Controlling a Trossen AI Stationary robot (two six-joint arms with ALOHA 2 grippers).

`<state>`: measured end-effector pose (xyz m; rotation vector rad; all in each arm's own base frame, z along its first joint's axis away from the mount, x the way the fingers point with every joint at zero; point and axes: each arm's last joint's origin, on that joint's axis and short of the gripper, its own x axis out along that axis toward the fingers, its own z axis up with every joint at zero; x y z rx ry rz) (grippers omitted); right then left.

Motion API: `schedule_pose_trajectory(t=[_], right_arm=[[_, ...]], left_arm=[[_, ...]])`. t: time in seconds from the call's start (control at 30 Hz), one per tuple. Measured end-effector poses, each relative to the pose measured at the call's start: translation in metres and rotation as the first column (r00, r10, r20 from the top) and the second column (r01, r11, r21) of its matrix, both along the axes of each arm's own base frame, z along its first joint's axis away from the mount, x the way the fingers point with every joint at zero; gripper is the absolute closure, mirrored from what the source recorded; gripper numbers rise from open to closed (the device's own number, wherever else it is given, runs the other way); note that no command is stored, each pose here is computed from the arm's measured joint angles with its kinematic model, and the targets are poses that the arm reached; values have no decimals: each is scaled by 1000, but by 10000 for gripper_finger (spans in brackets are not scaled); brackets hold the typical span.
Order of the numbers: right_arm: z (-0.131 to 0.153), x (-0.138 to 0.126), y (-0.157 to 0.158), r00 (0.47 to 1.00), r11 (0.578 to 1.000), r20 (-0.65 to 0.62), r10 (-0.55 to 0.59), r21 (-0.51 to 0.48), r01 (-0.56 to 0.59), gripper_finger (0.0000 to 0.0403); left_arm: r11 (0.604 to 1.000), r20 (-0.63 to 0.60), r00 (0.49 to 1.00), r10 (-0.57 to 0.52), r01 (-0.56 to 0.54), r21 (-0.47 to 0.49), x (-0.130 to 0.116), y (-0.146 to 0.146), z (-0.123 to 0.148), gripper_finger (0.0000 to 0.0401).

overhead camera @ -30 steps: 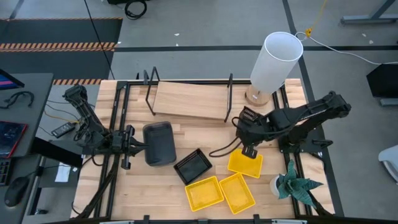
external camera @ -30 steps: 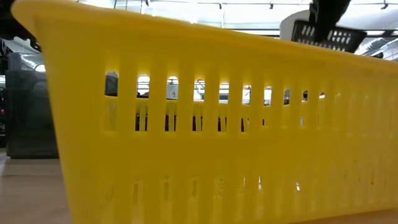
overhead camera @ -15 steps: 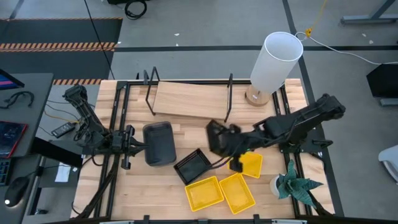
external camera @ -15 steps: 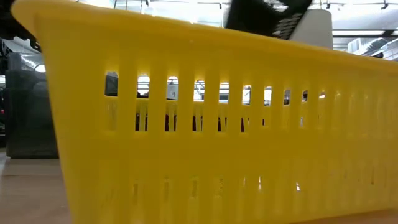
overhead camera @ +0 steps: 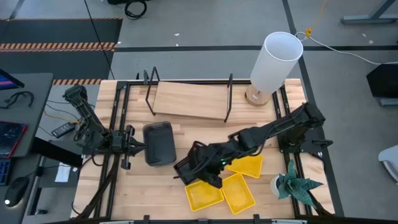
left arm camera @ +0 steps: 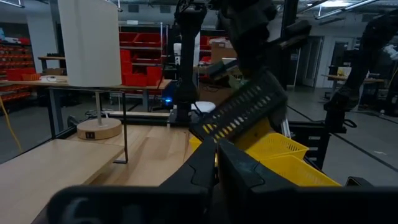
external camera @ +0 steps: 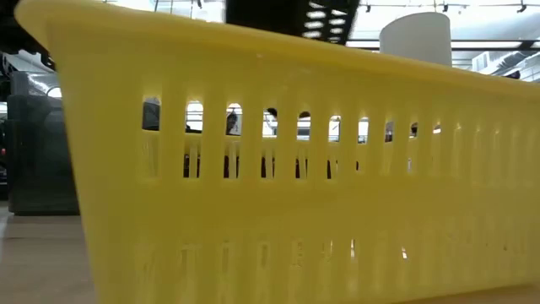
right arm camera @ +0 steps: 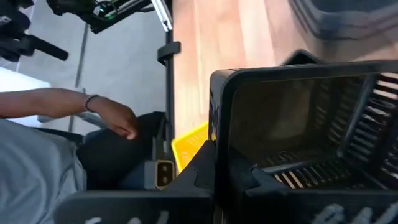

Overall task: Stack baskets on shelf by color
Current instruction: Stack the top black basket on top of the bottom black stacked baskets

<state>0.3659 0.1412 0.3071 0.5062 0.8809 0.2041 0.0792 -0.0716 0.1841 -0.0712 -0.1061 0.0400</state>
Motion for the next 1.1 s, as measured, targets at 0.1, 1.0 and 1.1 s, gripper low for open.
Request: schedule_pose_trajectory(t=[0.1, 1.0, 1.1], right_arm=[[-4, 10, 4, 999, 1000, -51, -10, 1, 10, 394], [-51, 39, -33, 879, 984, -448, -164, -141, 111, 393], [-51, 39, -35, 880, 984, -449, -157, -147, 101, 393]], left_arm=[[1000, -1, 1000, 0, 0, 1, 0, 0, 0, 369], [1000, -1, 1000, 0, 0, 1, 0, 0, 0, 365], [1000, -1, 1000, 0, 0, 1, 0, 0, 0, 369]])
